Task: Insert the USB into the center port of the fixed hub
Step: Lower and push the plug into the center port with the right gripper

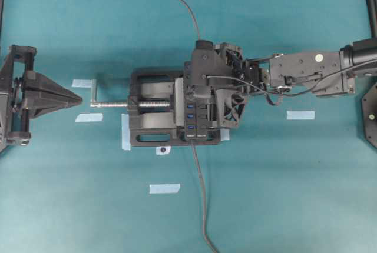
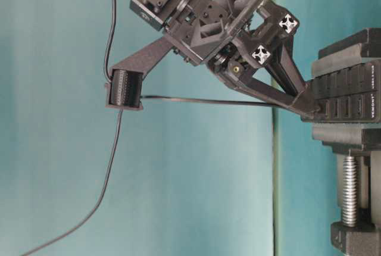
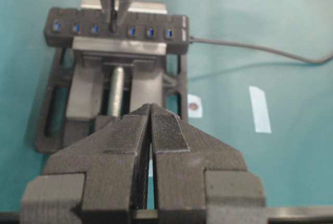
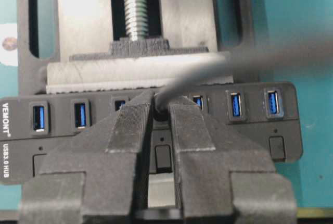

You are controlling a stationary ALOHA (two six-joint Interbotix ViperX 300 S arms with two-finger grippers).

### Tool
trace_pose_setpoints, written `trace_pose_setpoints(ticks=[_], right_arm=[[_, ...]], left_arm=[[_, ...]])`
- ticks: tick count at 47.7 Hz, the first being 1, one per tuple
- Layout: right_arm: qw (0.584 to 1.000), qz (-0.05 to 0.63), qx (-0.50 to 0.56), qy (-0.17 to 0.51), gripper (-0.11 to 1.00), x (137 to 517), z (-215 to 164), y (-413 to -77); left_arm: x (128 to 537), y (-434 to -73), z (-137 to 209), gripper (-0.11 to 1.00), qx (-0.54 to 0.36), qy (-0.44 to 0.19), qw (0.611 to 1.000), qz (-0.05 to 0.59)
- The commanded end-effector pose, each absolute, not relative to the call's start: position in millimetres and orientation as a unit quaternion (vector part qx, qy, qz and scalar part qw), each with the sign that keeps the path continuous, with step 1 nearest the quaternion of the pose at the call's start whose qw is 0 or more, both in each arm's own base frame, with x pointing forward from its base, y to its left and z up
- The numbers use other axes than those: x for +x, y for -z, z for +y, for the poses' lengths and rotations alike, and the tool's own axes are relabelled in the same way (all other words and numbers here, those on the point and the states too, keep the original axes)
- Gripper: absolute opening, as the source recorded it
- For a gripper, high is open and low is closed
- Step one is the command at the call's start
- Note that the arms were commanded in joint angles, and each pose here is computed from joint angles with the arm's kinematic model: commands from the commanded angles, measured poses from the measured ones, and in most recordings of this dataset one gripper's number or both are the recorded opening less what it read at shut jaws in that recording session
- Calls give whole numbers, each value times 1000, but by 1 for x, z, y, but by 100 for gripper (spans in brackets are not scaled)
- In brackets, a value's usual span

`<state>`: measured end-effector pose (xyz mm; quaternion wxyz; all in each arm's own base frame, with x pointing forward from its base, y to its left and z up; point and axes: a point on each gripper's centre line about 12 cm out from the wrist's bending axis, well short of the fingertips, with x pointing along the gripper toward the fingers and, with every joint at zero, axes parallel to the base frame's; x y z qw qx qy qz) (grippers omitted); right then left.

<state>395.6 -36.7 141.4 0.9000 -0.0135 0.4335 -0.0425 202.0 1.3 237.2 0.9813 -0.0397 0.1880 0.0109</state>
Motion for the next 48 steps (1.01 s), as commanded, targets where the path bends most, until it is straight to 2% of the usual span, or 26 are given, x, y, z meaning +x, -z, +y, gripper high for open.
trace_pose_setpoints(ticks=[1, 16, 48], right_arm=[[896, 441, -8, 46, 8, 393, -36, -141], [901, 432, -11, 42, 8, 405, -35, -142], [901, 431, -11, 43, 8, 405, -35, -148]], left_arm=[[204, -242, 1, 0, -39, -11, 983, 181], [204, -242, 1, 0, -38, -10, 983, 180], [204, -242, 1, 0, -45, -12, 983, 180]])
